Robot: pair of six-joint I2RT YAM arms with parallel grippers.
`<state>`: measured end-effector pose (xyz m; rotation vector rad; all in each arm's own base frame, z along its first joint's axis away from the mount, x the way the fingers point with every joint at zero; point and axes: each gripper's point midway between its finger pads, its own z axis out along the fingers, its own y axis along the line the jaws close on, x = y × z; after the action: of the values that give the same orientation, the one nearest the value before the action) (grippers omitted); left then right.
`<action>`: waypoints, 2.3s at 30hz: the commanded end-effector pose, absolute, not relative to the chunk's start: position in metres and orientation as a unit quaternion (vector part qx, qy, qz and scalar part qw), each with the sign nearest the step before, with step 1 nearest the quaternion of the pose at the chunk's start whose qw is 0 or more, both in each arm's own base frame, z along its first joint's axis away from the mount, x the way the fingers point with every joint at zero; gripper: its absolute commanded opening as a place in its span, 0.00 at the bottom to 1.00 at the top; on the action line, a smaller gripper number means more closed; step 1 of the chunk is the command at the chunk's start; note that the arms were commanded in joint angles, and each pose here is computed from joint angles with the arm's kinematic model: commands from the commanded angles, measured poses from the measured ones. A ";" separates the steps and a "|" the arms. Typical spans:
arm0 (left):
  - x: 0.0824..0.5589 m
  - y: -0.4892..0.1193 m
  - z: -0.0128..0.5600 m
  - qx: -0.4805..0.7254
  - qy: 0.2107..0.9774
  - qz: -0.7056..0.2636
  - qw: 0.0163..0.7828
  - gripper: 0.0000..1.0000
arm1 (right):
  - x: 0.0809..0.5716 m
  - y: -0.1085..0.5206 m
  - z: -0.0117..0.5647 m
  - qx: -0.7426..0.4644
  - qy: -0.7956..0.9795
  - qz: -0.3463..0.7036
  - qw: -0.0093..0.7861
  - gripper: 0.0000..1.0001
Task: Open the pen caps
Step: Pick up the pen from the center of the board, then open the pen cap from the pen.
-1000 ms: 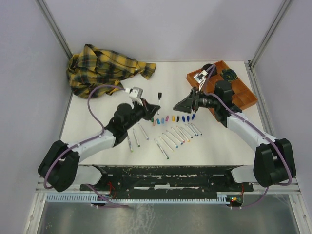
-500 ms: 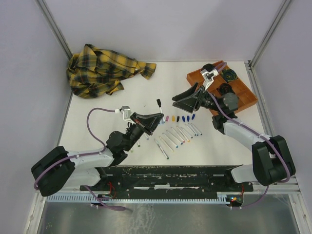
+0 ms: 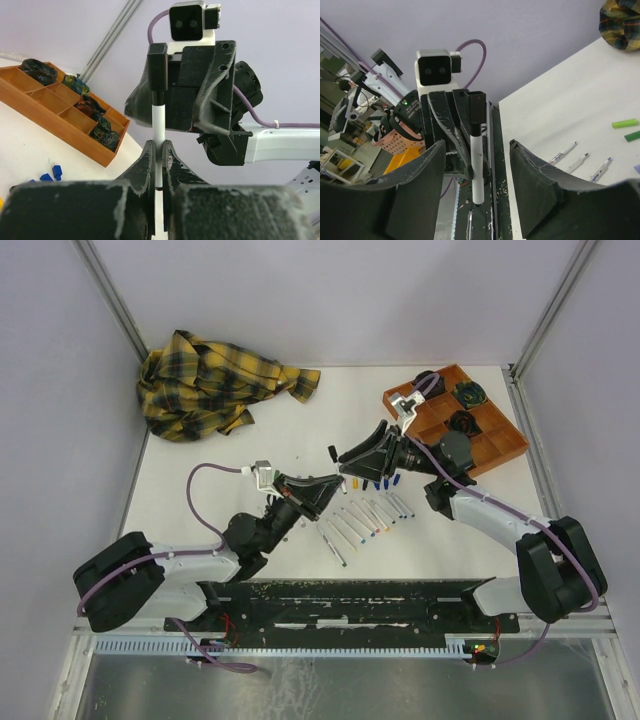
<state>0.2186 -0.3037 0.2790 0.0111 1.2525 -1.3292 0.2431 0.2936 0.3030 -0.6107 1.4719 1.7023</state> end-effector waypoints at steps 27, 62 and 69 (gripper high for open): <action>0.216 -0.308 0.306 -0.027 0.504 -0.618 0.603 0.03 | 0.229 0.310 0.311 -0.297 0.572 0.658 0.389 0.30; 0.214 -0.279 0.325 0.056 0.578 -0.574 0.577 0.77 | 0.224 0.312 0.311 -0.322 0.572 0.654 0.377 0.00; 0.230 -0.290 0.333 0.057 0.591 -0.592 0.544 0.73 | 0.224 0.313 0.309 -0.322 0.574 0.654 0.371 0.00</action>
<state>0.2377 -0.2747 0.3265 0.0831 1.3578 -1.3130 0.2251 0.3114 0.2862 -0.7784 1.5533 1.6964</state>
